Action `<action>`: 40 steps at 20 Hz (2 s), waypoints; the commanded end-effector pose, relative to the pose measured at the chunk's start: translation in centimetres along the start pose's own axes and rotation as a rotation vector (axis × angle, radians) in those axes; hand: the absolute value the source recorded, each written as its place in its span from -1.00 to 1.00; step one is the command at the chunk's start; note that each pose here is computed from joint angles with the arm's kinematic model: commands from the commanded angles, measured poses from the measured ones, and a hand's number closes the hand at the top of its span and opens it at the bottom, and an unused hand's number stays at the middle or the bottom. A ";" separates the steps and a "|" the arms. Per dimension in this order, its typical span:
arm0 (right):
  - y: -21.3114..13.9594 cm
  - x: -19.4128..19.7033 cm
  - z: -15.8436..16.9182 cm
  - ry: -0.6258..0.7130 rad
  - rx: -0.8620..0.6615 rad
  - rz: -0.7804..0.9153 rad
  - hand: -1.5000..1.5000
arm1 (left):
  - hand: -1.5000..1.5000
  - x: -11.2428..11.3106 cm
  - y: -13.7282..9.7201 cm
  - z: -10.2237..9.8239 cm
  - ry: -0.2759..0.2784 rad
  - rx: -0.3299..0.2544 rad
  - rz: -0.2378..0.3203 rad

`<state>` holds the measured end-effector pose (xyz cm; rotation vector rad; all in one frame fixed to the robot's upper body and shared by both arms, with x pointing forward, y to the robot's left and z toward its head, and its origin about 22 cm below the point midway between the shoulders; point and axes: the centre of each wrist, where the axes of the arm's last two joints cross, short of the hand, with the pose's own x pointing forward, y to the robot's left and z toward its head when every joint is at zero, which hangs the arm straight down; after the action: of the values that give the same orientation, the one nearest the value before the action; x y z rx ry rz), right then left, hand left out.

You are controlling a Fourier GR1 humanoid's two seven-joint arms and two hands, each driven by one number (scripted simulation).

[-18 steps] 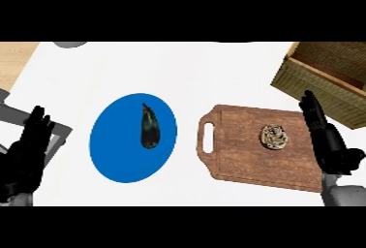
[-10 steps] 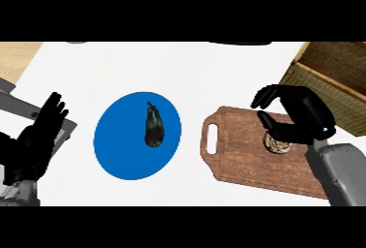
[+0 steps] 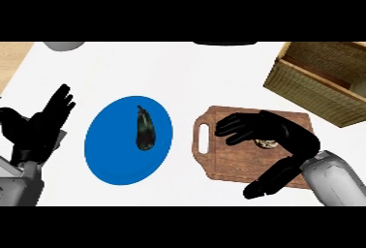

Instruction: Pick the cupcake from the cutting board and place it in the basket

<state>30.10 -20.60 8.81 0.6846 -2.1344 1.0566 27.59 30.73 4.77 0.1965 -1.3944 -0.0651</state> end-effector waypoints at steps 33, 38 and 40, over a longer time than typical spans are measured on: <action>-20.0 12.5 1.6 0.623 0.334 0.394 -1.00 | 0.00 -0.6 0.3 -2.5 0.010 -0.014 0.002; -18.7 9.1 4.6 0.619 0.307 0.358 -1.00 | 0.00 0.3 -1.3 -2.2 -0.004 -0.013 0.008; -16.7 7.2 5.5 0.617 0.319 0.353 -1.00 | 0.00 -0.3 -0.9 -1.8 -0.002 -0.029 -0.001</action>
<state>35.14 -34.83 23.37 -0.0995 -1.5855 1.5446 29.67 30.72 4.08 0.1841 -1.3868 -0.0788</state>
